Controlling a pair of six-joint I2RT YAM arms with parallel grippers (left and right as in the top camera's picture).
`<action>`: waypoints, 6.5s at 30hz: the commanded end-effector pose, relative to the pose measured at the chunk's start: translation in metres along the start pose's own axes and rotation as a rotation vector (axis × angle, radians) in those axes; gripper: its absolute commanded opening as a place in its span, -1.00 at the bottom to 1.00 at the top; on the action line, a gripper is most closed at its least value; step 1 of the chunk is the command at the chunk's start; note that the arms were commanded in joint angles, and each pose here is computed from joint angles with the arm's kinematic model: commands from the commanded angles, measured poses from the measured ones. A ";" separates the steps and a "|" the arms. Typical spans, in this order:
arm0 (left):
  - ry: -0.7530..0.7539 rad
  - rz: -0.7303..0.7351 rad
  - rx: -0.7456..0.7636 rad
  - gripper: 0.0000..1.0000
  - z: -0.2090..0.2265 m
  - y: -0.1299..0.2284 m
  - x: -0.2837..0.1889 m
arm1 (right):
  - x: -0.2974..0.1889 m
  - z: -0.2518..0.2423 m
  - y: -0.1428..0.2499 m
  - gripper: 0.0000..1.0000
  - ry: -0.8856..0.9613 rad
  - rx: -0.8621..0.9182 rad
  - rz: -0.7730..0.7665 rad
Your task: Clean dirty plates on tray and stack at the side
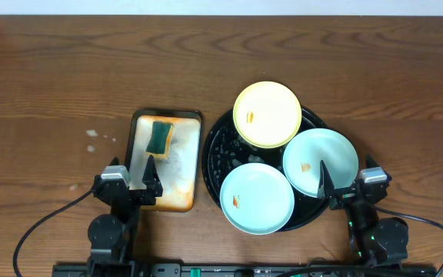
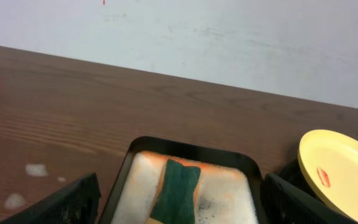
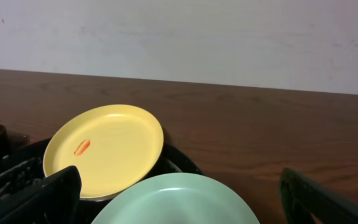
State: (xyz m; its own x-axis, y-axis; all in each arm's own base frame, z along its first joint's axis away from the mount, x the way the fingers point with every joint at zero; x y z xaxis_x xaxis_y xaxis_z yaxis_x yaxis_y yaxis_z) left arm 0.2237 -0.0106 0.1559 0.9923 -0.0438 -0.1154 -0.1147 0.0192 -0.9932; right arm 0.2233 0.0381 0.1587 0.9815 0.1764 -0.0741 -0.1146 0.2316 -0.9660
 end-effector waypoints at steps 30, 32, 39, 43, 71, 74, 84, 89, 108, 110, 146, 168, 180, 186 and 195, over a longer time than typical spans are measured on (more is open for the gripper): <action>-0.017 0.036 0.014 0.67 0.002 0.015 0.002 | 0.000 -0.002 0.000 0.99 0.009 -0.007 -0.003; -0.017 0.036 0.014 0.66 0.002 0.015 0.002 | 0.000 -0.002 0.000 0.98 0.009 -0.007 -0.003; -0.017 0.036 0.014 0.66 0.002 0.015 0.002 | 0.000 -0.004 -0.001 0.98 0.020 -0.011 -0.006; -0.015 0.029 0.013 0.66 0.002 0.014 0.002 | 0.000 0.000 0.000 0.99 -0.004 0.008 -0.002; 0.127 0.550 -0.123 0.66 -0.022 -0.072 0.017 | 0.033 0.069 -0.078 0.99 -0.136 0.296 0.591; 0.125 0.617 -0.128 0.67 -0.022 -0.077 0.030 | 0.055 0.069 -0.081 0.98 -0.105 0.282 0.696; 0.117 0.843 -0.152 0.67 -0.025 -0.028 0.051 | 0.092 0.067 -0.060 0.98 -0.077 0.337 0.850; 0.113 0.917 -0.097 0.67 -0.021 -0.023 0.066 | 0.093 0.052 -0.053 0.98 0.004 0.323 0.862; 0.139 1.184 0.167 0.06 -0.022 0.089 0.120 | 0.094 0.053 -0.053 0.99 0.003 0.322 0.858; 0.149 1.213 0.176 -0.02 -0.025 0.099 0.120 | 0.094 0.053 -0.053 0.98 0.003 0.322 0.860; 0.147 1.220 0.225 0.05 -0.022 0.088 0.116 | 0.090 0.052 -0.050 0.98 0.011 0.325 0.878; 0.051 1.252 0.081 -0.05 -0.022 0.068 0.103 | 0.088 0.052 -0.048 0.98 0.016 0.327 0.891; 0.068 1.245 0.114 0.10 -0.023 0.115 0.124 | 0.088 0.052 -0.048 0.98 0.016 0.328 0.891; 0.070 1.316 0.118 -0.36 -0.023 0.141 0.121 | 0.088 0.052 -0.048 0.99 0.017 0.328 0.894; 0.112 1.247 0.082 -0.85 -0.031 0.098 0.124 | 0.088 0.052 -0.048 0.99 0.017 0.328 0.893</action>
State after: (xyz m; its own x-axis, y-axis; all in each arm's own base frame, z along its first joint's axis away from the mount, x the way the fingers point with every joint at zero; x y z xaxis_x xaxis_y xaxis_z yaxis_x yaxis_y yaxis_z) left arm 0.3304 -0.0377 0.0203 0.1628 0.0090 -0.9866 -0.9732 0.1663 -0.1591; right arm 0.3029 0.0934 0.2050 0.4971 0.4067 -0.7664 -0.8665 0.2778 -0.4146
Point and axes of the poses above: each gripper's point midway between its finger pads, its own x axis out along the fingers, its own z axis along the line the jaws close on, y = z × x, the point moved 2 cm from there along -x, back along the fingers, and after that the axes turned 12 degrees about x, right-handed, at the moved point
